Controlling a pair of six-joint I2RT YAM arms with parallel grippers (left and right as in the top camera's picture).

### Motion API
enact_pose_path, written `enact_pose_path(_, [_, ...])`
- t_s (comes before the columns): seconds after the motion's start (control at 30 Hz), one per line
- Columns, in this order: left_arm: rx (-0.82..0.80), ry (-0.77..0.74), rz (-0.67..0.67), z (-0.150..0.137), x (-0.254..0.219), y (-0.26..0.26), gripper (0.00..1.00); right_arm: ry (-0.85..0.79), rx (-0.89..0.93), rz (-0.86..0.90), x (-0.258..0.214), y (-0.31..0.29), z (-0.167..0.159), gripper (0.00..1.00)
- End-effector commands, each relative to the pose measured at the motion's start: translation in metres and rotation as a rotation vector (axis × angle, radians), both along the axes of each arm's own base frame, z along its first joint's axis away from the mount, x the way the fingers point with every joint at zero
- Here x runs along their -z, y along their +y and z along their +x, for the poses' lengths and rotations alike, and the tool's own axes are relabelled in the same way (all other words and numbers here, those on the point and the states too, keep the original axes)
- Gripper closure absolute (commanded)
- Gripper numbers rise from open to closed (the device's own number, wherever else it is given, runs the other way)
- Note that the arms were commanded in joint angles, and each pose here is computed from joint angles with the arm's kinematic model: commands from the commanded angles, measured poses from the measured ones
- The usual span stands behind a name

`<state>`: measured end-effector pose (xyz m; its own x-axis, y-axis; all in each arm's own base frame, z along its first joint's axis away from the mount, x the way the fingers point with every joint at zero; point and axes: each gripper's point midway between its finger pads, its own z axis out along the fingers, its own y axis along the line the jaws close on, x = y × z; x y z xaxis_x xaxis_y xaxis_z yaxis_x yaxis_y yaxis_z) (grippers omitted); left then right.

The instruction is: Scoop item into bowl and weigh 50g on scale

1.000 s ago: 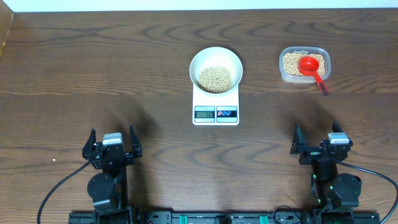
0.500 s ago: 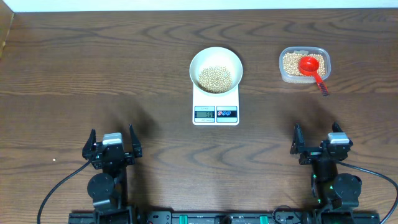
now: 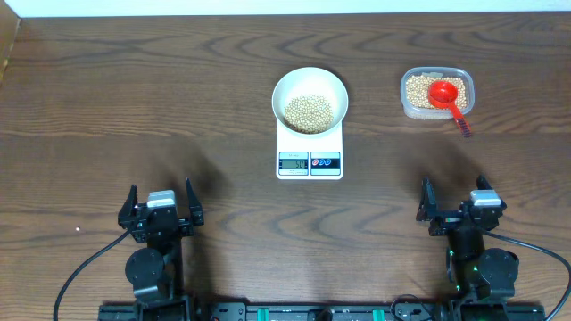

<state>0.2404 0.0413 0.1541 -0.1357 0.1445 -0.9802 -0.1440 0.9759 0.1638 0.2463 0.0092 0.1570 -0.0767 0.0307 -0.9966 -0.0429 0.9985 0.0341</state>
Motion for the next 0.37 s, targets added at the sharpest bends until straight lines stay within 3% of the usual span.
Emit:
enact_pose_path(0.0, [-0.009, 0.035, -0.018, -0.0001, 0.0162, 0.0015, 0.02, -0.001, -0.011, -0.011, 0.0005, 0.0024, -0.0004, 0.01])
enact_pose_path(0.33, [-0.009, 0.035, -0.018, -0.0001, 0.0162, 0.0015, 0.02, -0.001, -0.012, -0.011, 0.0005, 0.0025, -0.0004, 0.01])
